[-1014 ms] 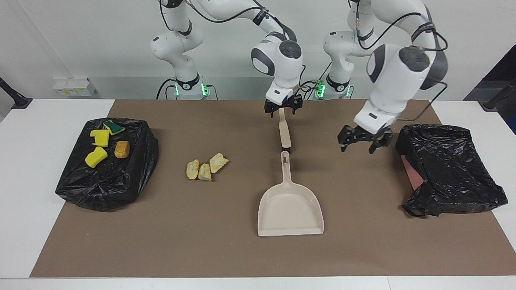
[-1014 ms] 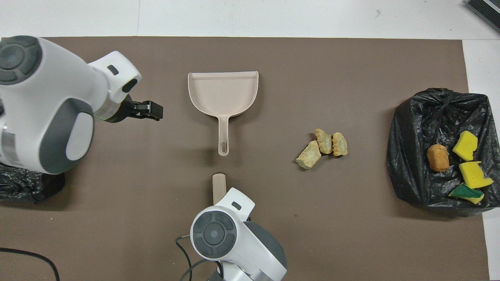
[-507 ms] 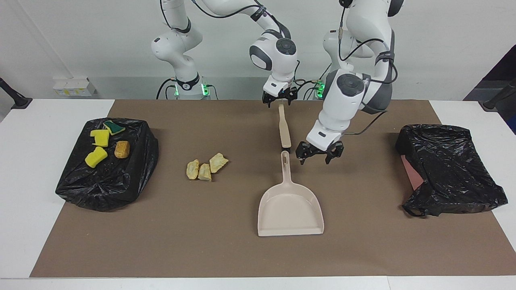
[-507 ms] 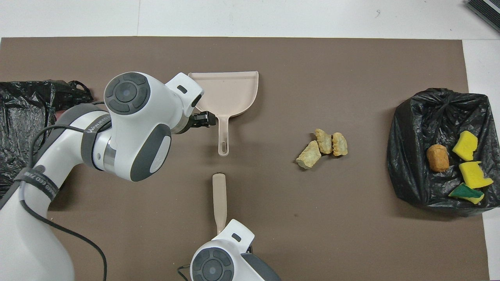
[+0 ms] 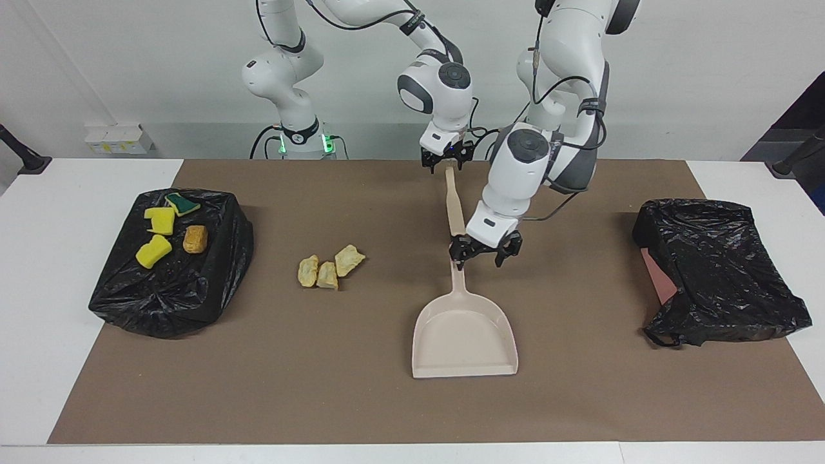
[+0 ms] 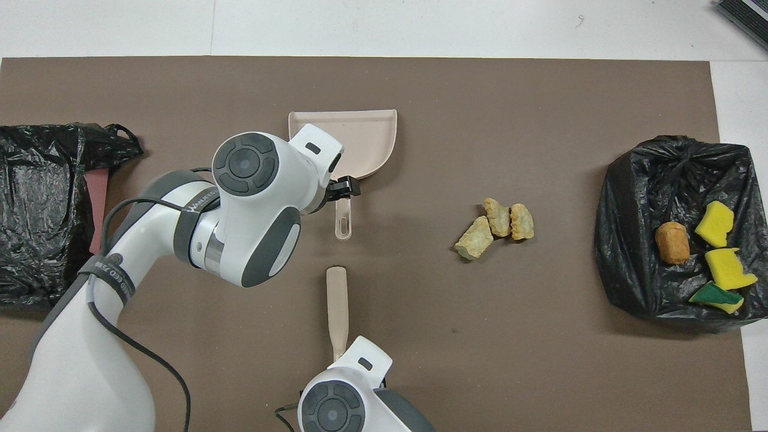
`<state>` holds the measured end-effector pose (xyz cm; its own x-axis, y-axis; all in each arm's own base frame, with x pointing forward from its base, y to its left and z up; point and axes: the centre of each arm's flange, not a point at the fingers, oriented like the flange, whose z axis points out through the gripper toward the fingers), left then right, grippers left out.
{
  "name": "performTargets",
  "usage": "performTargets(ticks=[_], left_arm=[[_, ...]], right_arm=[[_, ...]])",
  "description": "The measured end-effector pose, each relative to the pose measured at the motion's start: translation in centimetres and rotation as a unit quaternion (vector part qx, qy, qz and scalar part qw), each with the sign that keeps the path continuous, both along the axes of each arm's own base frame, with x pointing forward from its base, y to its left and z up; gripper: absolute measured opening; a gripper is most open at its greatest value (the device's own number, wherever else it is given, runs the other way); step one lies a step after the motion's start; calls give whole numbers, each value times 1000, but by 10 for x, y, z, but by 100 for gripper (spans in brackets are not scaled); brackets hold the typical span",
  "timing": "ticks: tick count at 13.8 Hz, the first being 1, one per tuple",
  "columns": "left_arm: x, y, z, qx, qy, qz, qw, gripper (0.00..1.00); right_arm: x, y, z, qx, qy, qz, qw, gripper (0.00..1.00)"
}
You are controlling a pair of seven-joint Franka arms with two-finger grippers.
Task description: Sweep and dump trash in bin
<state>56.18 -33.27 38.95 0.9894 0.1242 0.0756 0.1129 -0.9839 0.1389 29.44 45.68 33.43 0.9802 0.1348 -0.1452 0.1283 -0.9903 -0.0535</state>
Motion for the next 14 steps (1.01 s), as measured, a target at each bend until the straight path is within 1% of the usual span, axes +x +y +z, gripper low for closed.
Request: performTargets(ticks=[1, 3, 4, 5, 6, 9, 10, 11, 14], left_arm=[[-2, -5, -2, 0, 1, 0, 1000, 100], [-9, -16, -9, 1, 5, -5, 1000, 100], [-10, -20, -12, 0, 6, -6, 1000, 100], [-11, -22, -16, 1, 7, -8, 1000, 96], [-11, -23, -19, 1, 8, -8, 1000, 95], [-10, -22, -27, 4, 14, -7, 1000, 59], [-10, -22, -30, 5, 15, -8, 1000, 43], [-9, -22, -30, 6, 15, -12, 1000, 33], [-4, -12, -27, 9, 12, -18, 1000, 33]], right_arm=[[0, 0, -1, 0, 0, 1, 1000, 51], [0, 1, 0, 0, 0, 1, 1000, 29], [0, 1, 0, 0, 0, 1, 1000, 26], [1, 0, 1, -1, 2, 0, 1000, 26], [3, -1, 3, -4, 4, -1, 1000, 26], [13, -9, 16, -11, 11, 1, 1000, 26], [17, -17, 26, -13, 12, 4, 1000, 26], [22, -25, 35, -14, 14, 10, 1000, 26], [42, -65, 65, -24, 25, 22, 999, 26]])
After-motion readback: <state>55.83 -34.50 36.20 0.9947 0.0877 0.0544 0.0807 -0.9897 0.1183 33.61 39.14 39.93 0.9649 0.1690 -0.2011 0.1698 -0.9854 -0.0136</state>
